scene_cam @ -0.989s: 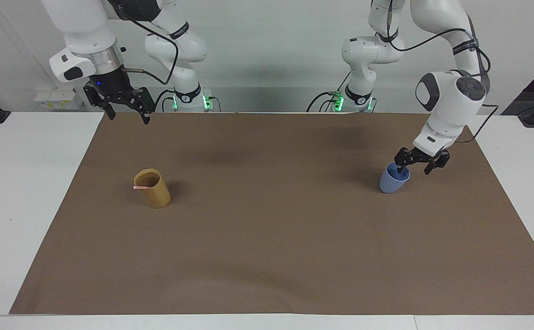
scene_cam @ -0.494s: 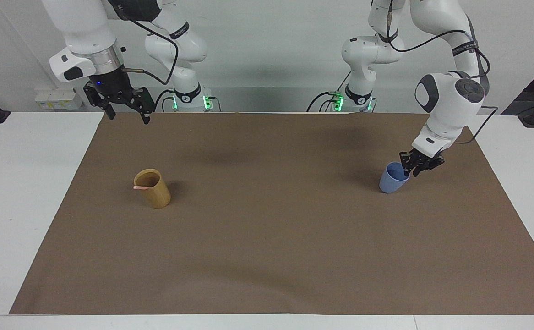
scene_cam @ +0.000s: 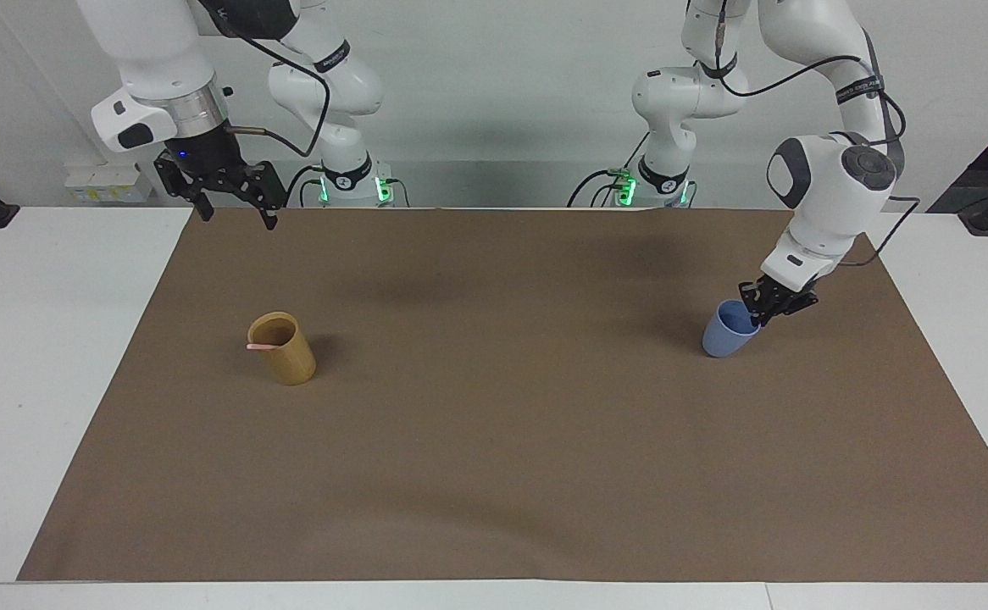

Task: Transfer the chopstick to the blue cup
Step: 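Push the light-blue cup toward the table center with the left gripper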

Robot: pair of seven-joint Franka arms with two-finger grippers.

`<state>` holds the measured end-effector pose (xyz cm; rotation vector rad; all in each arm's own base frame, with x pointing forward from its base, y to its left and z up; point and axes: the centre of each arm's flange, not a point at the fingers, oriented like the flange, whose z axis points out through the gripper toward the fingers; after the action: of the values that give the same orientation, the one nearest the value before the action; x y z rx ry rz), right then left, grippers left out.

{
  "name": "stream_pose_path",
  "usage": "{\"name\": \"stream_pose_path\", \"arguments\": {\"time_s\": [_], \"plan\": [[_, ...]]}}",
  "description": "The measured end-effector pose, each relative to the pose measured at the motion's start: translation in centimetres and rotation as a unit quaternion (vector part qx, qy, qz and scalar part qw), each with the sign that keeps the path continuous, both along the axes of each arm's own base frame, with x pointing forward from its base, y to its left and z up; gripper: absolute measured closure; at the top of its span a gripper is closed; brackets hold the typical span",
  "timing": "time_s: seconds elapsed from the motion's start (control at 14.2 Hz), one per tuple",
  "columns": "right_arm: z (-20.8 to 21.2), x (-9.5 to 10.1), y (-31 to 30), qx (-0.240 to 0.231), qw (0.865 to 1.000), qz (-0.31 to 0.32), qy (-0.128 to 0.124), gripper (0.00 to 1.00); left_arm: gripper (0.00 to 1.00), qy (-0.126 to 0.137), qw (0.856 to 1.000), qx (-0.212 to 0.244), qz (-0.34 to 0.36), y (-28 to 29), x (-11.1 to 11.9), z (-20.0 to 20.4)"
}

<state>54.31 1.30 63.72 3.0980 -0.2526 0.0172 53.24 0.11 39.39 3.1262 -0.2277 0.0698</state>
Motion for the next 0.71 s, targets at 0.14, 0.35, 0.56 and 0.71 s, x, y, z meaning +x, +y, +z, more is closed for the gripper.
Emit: {"name": "stream_pose_path", "arguments": {"time_s": [0.14, 0.35, 0.56, 0.71], "plan": [[0.0, 0.0, 0.1, 0.000, 1.000, 0.001, 0.000, 0.00, 0.96, -0.001, 1.000, 0.000, -0.001, -0.2, 0.0, 0.1], [0.0, 0.0, 0.2, 0.000, 1.000, 0.002, 0.000, 0.00, 0.96, -0.001, 1.000, 0.000, -0.001, -0.2, 0.0, 0.1], [0.0, 0.0, 0.2, 0.000, 1.000, 0.002, 0.000, 0.00, 0.96, 0.000, 1.000, 0.000, 0.002, -0.3, 0.0, 0.2], [0.0, 0.0, 0.2, 0.000, 1.000, 0.002, 0.000, 0.00, 0.96, 0.009, 1.000, -0.001, 0.013, -1.1, 0.2, 0.5]]}}
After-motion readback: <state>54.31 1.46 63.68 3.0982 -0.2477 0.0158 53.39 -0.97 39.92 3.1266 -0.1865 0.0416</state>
